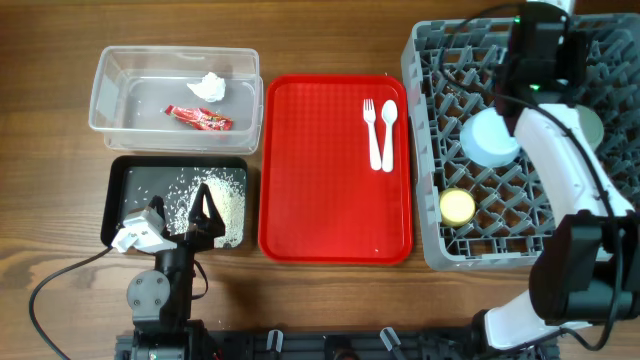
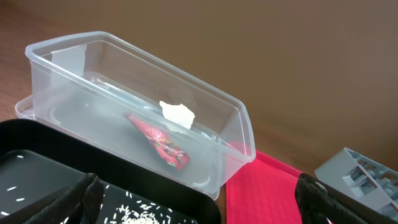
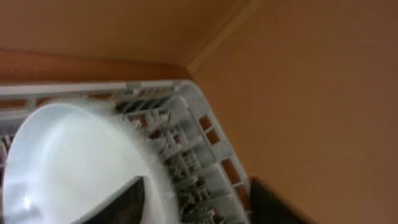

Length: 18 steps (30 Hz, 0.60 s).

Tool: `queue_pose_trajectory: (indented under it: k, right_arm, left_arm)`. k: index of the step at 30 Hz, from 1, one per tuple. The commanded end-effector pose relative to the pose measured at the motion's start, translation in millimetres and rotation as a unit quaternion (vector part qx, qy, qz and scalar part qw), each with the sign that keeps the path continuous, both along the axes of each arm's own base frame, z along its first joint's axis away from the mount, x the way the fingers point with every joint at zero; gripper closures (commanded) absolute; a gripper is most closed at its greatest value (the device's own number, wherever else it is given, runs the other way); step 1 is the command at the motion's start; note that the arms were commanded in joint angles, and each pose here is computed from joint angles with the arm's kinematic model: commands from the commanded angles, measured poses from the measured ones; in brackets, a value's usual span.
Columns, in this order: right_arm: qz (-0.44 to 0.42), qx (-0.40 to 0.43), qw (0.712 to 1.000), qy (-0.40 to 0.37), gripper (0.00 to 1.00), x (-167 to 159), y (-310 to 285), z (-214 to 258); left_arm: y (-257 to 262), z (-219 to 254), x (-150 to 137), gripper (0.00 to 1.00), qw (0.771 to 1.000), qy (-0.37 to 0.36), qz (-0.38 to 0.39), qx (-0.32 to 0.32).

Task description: Sort waste into correct bins and load items into the dishwasher rack

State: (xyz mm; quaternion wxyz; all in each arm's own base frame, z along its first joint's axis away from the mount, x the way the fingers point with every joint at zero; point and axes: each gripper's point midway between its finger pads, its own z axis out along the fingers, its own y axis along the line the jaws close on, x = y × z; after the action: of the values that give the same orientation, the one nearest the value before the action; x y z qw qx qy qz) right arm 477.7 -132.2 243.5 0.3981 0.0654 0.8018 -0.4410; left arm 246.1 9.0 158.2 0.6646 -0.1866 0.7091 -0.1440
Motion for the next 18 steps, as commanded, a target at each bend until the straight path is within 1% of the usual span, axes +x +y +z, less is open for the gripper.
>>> queue_pose_trajectory:
  k: [1,4,6,8,11,12,13,14,16,18]
  right_arm:
    - [-0.030,-0.026,0.999,-0.019,0.35,-7,11,16]
    - [0.014,-0.020,0.999,-0.021,0.35,-3,44,24]
    - [0.073,0.001,0.997,-0.011,0.35,0,76,23]
    - [0.145,0.047,0.988,0.000,0.35,1,115,16]
    - [0.244,0.161,0.956,0.021,0.35,-12,176,2]
    - [0.281,0.231,0.931,0.032,0.35,-23,205,-4]
    - [0.319,0.305,0.896,0.048,0.35,-37,235,-9]
    - [0.345,0.353,0.867,0.065,0.35,-49,257,-12]
    - [0.362,0.440,0.815,0.100,0.34,-71,289,-22]
    - [0.357,0.497,0.778,0.145,0.34,-91,311,-38]
  left_arm:
    - [0,-1,0,0.00,1.000,-0.001,-0.002,0.002]
    - [0,-1,0,0.00,1.000,-0.001,-0.002,0.002]
    - [0,-1,0,0.00,1.000,-0.001,-0.002,0.002]
    - [0,-1,0,0.00,1.000,-0.001,-0.002,0.002]
    - [0,-1,0,0.00,1.000,-0.001,-0.002,0.002]
    - [0,-1,0,0.00,1.000,-0.001,-0.002,0.002]
    - [0,-1,0,0.00,1.000,-0.001,-0.002,0.002]
    - [0,-1,0,0.00,1.000,-0.001,-0.002,0.002]
    - [0,-1,0,0.00,1.000,-0.001,-0.002,0.002]
    - [0,-1,0,0.00,1.000,-0.001,-0.002,0.002]
